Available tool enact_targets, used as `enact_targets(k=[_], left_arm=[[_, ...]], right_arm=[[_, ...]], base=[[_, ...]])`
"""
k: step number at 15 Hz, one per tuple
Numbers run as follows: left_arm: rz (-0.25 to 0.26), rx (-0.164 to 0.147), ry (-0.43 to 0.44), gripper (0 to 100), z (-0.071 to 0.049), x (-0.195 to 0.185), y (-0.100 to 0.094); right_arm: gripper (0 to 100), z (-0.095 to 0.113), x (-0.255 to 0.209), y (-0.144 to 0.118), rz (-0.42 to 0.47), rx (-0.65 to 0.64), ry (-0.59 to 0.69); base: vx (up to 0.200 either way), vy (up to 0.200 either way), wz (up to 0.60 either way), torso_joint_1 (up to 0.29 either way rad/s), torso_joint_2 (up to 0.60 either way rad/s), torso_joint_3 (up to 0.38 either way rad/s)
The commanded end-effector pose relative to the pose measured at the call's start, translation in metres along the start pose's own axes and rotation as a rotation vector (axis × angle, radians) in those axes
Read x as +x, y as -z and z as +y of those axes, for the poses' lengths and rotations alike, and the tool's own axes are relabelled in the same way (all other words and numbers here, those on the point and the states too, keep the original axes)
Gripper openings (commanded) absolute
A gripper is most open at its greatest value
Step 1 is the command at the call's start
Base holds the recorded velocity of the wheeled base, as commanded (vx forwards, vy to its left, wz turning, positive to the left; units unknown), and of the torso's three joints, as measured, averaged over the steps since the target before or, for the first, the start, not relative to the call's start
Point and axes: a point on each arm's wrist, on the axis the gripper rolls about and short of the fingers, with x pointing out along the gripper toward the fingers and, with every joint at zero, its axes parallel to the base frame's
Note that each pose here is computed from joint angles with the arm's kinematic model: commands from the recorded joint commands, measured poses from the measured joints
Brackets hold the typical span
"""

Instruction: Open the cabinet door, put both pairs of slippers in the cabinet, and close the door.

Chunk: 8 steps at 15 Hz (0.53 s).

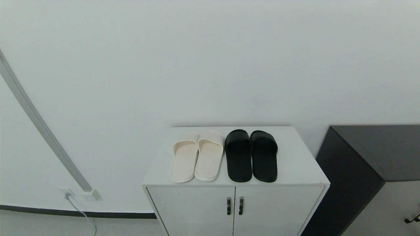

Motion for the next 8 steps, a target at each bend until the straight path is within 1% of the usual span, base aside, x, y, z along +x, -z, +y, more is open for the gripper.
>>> enact_targets(k=[1,5,6,7,8], left_arm=[[0.001,0.000,-0.002,0,0.000,0.000,0.000],[0.001,0.001,0.001,0,0.000,0.000,0.000],[0.001,0.001,0.006,0,0.000,0.000,0.000],[0.002,0.003,0.014,0,0.000,0.000,0.000],[0.002,0.003,0.014,0,0.000,0.000,0.000]], right_arm=[[100,0.000,0.000,0.000,0.000,0.004,0.000],[100,0.000,0.000,0.000,0.000,0.003,0.000],[100,0.000,0.002,-0.001,0.023,0.006,-0.005],[100,0.000,0.001,-0.024,-0.024,0.052,-0.024],[100,-0.001,-0.005,-0.086,-0.123,0.226,-0.089]], base=[[0.000,0.000,0.00,0.000,0.00,0.000],[0.000,0.000,0.00,0.000,0.00,0.000],[0.000,0.000,0.00,0.000,0.00,0.000],[0.000,0.000,0.00,0.000,0.00,0.000],[0.000,0.000,0.00,0.000,0.00,0.000]])
